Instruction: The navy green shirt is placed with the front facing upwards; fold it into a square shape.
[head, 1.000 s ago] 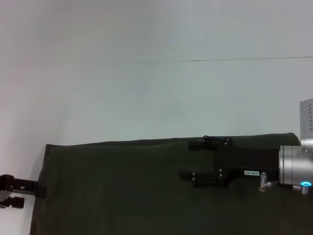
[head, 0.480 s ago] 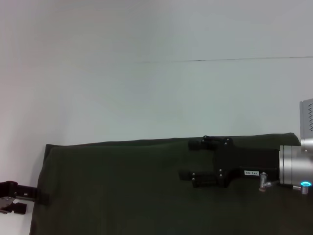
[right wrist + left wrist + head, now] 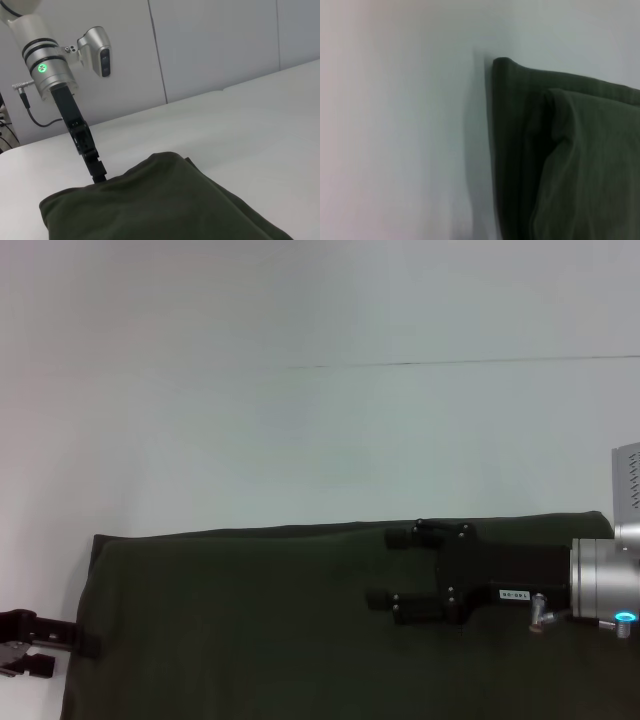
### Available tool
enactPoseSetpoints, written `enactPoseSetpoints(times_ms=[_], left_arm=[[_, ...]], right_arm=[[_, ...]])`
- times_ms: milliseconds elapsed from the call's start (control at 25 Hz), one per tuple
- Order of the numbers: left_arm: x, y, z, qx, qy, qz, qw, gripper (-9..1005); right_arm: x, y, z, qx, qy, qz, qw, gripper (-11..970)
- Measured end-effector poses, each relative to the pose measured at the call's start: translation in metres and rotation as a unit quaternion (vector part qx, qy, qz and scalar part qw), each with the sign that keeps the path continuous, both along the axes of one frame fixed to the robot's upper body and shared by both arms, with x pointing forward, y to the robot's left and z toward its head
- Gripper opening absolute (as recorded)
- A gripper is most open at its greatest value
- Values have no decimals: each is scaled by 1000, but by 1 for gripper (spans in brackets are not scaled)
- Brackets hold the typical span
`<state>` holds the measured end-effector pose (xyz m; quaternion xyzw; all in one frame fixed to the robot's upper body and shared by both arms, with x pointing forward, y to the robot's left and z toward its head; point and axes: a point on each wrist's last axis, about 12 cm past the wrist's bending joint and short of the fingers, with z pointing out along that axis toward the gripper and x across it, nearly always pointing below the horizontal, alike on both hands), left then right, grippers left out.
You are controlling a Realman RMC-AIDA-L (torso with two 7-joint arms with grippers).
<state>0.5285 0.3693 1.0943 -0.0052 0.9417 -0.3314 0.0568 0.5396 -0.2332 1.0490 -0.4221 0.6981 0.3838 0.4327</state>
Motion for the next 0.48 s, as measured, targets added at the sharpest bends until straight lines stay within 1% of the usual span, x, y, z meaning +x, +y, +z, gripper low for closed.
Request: enactPoseSetpoints(times_ms=[200, 480], left_arm=[[0, -5, -2, -15, 7, -4, 1000, 892], [1, -12, -5, -19, 10, -9, 1000, 893]], right_arm=[[0, 0, 0, 1, 3, -1, 1000, 907], [0, 0, 0, -1, 4, 1, 1000, 907]])
